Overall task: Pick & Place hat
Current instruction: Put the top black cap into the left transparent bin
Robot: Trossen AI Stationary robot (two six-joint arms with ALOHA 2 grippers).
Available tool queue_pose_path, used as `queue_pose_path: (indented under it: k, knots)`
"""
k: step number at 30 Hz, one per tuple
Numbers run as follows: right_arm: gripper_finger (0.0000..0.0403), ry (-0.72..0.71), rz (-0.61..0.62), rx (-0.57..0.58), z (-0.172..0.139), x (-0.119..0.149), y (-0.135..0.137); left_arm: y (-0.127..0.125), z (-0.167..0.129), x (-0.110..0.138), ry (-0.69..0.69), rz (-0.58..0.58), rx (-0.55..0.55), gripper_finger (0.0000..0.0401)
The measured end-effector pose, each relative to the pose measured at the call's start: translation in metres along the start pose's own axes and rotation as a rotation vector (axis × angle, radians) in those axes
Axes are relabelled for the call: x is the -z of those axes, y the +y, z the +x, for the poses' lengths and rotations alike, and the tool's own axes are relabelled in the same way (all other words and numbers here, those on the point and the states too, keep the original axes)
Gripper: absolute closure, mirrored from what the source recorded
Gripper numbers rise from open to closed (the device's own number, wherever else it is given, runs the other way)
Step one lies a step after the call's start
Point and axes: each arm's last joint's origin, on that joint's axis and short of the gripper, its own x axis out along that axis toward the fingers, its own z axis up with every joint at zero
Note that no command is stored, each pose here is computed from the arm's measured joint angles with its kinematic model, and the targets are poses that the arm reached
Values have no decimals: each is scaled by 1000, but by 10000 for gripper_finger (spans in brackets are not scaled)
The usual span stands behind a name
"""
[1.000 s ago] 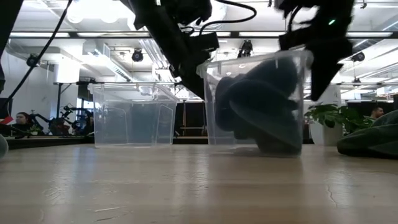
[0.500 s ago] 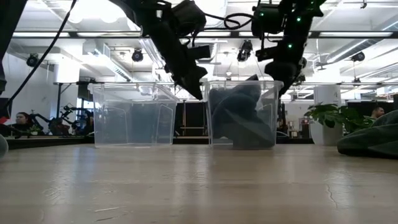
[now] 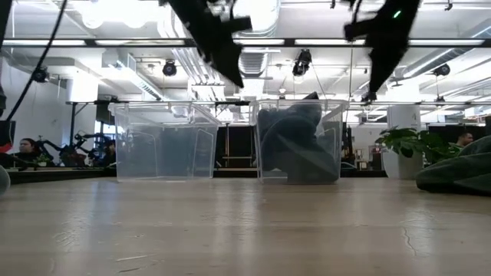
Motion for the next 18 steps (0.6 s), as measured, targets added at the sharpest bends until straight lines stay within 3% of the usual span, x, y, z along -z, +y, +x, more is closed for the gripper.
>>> queue_pose_path:
  k: [7,14,18]
  knots:
    - [156,64,-77,-257,-20,54,55,-37,-29,-6,-124,77,401,295]
    - [156,161,-267,-289,-34,120,104,-70,-25,12,-91,178,462,295]
    - [156,198,-82,-276,-46,153,119,-83,-26,11,-121,158,482,295]
